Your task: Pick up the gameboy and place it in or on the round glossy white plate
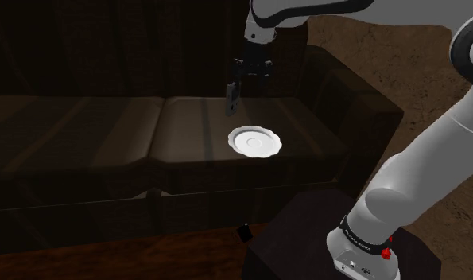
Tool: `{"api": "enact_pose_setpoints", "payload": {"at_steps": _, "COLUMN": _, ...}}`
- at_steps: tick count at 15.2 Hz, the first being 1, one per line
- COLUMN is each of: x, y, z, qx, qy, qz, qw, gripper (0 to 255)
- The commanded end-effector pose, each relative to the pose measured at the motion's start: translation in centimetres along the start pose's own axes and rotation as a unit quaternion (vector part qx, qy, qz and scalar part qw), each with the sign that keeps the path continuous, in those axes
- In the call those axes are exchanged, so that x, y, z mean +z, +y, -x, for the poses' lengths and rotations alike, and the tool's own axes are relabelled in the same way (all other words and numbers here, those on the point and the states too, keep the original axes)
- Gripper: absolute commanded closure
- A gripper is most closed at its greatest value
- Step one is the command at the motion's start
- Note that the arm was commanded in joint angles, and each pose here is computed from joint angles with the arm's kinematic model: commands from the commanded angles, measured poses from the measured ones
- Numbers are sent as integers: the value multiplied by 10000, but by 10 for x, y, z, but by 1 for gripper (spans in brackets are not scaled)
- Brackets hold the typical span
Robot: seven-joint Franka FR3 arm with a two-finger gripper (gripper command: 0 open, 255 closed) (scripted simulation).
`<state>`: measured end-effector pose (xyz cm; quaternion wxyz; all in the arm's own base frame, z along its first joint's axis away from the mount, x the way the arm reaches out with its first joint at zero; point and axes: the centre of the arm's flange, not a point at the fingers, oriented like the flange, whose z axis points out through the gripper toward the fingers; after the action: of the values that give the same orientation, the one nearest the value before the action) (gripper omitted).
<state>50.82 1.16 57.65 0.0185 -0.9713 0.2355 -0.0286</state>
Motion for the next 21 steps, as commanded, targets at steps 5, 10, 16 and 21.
{"api": "enact_pose_setpoints", "payload": {"at_steps": 5, "x": 24, "y": -22, "z": -75, "qx": 722, "qy": 44, "qz": 208, "qw": 9972, "gripper": 0}}
{"api": "enact_pose_setpoints", "payload": {"at_steps": 10, "x": 43, "y": -31, "z": -139, "qx": 1311, "qy": 81, "qz": 380, "qw": 9906, "gripper": 0}}
{"api": "enact_pose_setpoints", "payload": {"at_steps": 16, "x": 72, "y": -29, "z": -150, "qx": 1418, "qy": 87, "qz": 411, "qw": 9890, "gripper": 0}}
{"api": "enact_pose_setpoints", "payload": {"at_steps": 21, "x": 86, "y": -28, "z": -150, "qx": 1418, "qy": 87, "qz": 411, "qw": 9890, "gripper": 0}}
